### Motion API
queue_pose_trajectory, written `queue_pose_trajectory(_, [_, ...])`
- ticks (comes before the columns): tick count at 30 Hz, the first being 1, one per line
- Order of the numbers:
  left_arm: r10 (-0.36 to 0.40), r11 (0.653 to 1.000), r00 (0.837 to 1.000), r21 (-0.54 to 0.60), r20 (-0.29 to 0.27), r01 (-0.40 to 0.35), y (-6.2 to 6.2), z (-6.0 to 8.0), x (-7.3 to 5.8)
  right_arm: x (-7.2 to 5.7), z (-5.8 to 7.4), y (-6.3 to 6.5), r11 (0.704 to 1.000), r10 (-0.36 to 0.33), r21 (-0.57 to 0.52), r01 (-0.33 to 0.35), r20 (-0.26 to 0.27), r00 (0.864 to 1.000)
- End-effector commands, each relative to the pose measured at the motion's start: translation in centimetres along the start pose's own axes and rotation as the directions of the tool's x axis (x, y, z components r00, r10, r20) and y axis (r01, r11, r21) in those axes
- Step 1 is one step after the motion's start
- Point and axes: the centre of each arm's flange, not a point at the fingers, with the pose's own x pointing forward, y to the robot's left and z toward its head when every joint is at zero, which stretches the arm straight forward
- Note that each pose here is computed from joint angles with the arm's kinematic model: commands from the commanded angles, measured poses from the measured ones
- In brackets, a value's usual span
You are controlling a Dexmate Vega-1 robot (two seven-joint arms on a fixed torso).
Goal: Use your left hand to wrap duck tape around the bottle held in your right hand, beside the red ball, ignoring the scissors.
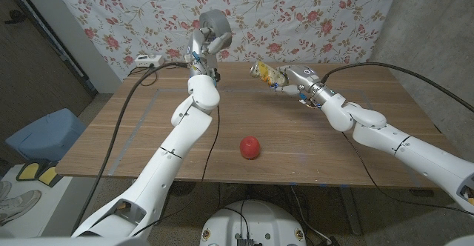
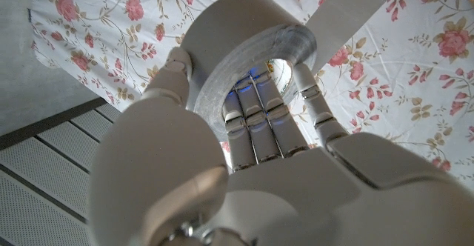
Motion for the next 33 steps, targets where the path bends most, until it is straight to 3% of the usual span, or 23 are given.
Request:
queue_pose_trajectory(1, [-0.329, 0.944, 0.944, 0.036, 0.020, 0.328, 0.8, 1.8, 5.0, 0.1, 0.3, -0.1, 0.999, -0.012, -0.034, 0.012, 0.011, 1.000])
queue_pose_trajectory(5, [-0.404, 0.915, 0.915, 0.020, 0.014, 0.404, 1.0, 2.5, 6.2, 0.5, 0.4, 0.3, 0.999, -0.011, -0.051, 0.011, 0.017, 1.000])
queue_pose_trajectory(8, [-0.472, 0.882, 0.882, -0.013, 0.004, 0.472, 1.2, 2.9, 7.0, 0.9, 0.4, 0.7, 0.998, 0.001, -0.058, 0.000, 0.022, 1.000])
queue_pose_trajectory(18, [-0.586, 0.807, 0.810, -0.091, 0.005, 0.584, 1.2, 4.2, 8.5, 2.5, 1.0, 2.2, 0.997, 0.041, -0.068, -0.037, 0.057, 0.998])
queue_pose_trajectory(26, [-0.671, 0.737, 0.741, -0.127, -0.014, 0.664, 0.8, 4.9, 9.6, 4.0, 1.5, 2.8, 0.995, 0.057, -0.083, -0.052, 0.064, 0.996])
queue_pose_trajectory(33, [-0.684, 0.724, 0.730, -0.135, -0.015, 0.676, 0.5, 5.5, 9.8, 4.6, 1.9, 3.0, 0.995, 0.058, -0.081, -0.052, 0.073, 0.996])
